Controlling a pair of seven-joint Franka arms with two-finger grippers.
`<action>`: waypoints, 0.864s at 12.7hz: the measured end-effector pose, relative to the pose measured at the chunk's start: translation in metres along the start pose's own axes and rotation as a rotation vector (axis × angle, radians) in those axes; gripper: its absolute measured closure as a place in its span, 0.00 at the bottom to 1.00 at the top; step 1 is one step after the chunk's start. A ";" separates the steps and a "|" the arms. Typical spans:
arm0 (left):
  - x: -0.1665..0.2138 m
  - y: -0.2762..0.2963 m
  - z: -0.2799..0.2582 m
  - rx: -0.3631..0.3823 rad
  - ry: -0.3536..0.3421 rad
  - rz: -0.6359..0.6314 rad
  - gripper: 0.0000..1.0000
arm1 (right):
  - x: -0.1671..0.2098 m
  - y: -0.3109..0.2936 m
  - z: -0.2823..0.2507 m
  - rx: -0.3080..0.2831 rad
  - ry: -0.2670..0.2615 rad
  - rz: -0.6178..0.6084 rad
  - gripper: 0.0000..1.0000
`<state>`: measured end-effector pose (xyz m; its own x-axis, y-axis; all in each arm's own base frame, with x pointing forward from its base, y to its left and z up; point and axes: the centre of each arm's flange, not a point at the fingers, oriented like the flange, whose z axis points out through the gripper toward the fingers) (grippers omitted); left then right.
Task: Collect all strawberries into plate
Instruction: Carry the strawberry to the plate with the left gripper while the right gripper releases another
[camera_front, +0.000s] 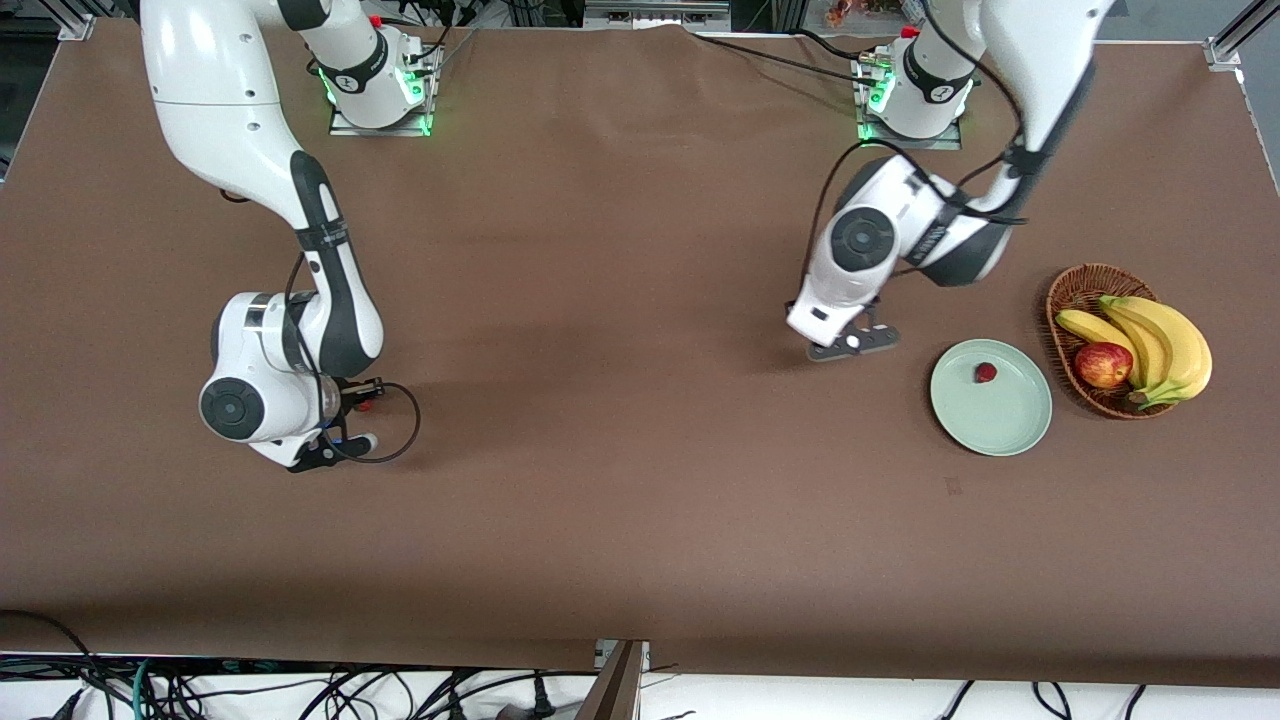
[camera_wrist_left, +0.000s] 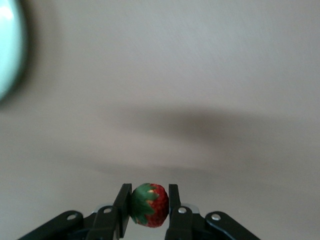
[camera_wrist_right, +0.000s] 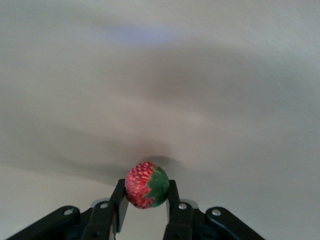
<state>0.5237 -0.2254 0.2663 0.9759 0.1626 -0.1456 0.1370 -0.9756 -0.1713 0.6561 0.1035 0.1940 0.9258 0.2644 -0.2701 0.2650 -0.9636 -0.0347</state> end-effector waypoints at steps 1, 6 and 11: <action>0.019 -0.024 -0.014 0.000 0.000 0.045 0.66 | 0.005 -0.036 -0.009 0.024 0.021 0.040 0.65; 0.084 -0.156 -0.011 -0.048 -0.012 0.397 0.66 | 0.016 -0.300 -0.032 0.207 0.231 0.390 0.65; 0.126 -0.213 0.051 -0.160 0.089 0.628 0.66 | 0.003 -0.479 -0.009 0.527 0.437 0.637 0.65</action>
<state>0.6087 0.0100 0.2346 0.8880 -0.4513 -0.0884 -0.4467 -0.8921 0.0681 0.5345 0.5661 0.2181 0.9022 -0.4313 -0.0063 -0.3846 -0.7975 -0.4648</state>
